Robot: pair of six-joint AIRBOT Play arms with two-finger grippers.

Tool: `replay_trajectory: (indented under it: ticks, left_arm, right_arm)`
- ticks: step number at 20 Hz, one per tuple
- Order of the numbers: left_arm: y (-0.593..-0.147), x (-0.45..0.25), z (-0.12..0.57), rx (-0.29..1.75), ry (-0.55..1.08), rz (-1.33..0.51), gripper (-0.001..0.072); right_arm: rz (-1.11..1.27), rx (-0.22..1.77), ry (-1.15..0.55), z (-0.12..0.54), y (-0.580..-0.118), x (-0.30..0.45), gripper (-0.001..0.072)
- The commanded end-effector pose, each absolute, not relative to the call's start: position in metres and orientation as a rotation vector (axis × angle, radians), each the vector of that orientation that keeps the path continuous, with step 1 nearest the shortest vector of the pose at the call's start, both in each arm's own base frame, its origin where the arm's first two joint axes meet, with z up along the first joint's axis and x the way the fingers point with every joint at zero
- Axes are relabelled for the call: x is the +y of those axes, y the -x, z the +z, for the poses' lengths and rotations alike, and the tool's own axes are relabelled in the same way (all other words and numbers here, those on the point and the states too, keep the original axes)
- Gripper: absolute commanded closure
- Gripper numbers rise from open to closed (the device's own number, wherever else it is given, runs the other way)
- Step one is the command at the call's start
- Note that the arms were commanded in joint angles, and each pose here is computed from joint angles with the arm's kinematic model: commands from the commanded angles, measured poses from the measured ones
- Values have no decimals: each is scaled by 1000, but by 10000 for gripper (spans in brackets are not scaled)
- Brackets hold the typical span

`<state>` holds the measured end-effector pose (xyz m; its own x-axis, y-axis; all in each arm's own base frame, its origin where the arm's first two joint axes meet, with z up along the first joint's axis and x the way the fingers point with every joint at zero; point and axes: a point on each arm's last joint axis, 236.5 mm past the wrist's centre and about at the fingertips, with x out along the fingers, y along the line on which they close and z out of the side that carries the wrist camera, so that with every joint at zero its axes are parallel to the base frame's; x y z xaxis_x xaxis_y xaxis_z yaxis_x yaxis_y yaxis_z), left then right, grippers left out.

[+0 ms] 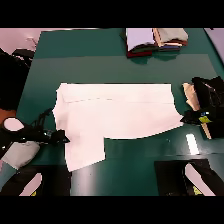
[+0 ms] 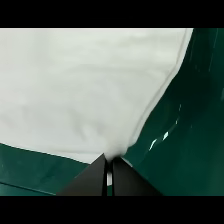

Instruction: Fold the shirts.

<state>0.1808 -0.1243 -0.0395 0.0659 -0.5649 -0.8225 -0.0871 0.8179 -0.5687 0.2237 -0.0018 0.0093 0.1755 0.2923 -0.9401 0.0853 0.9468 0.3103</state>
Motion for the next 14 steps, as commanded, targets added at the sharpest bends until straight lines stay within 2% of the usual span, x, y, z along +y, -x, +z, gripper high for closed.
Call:
replay_trajectory:
  ticks: [1,5,8,11,14]
  left_arm:
    - [-177,-127,15,1379,498,-447,686]
    - [-162,-130,74,1322,435,-504,686]
    - [-189,-123,92,1201,412,-467,686]
    - [-232,-90,75,1130,350,-311,686]
    - [-276,-83,58,1109,358,-279,686]
  right_arm:
    - [88,1428,-259,16,-201,-15,696]
    - [25,1510,-194,21,-169,-28,696]
    - [7,1468,-201,23,-179,-30,696]
    - [19,1448,-235,27,-207,-33,697]
    - [34,1382,-248,36,-257,-38,697]
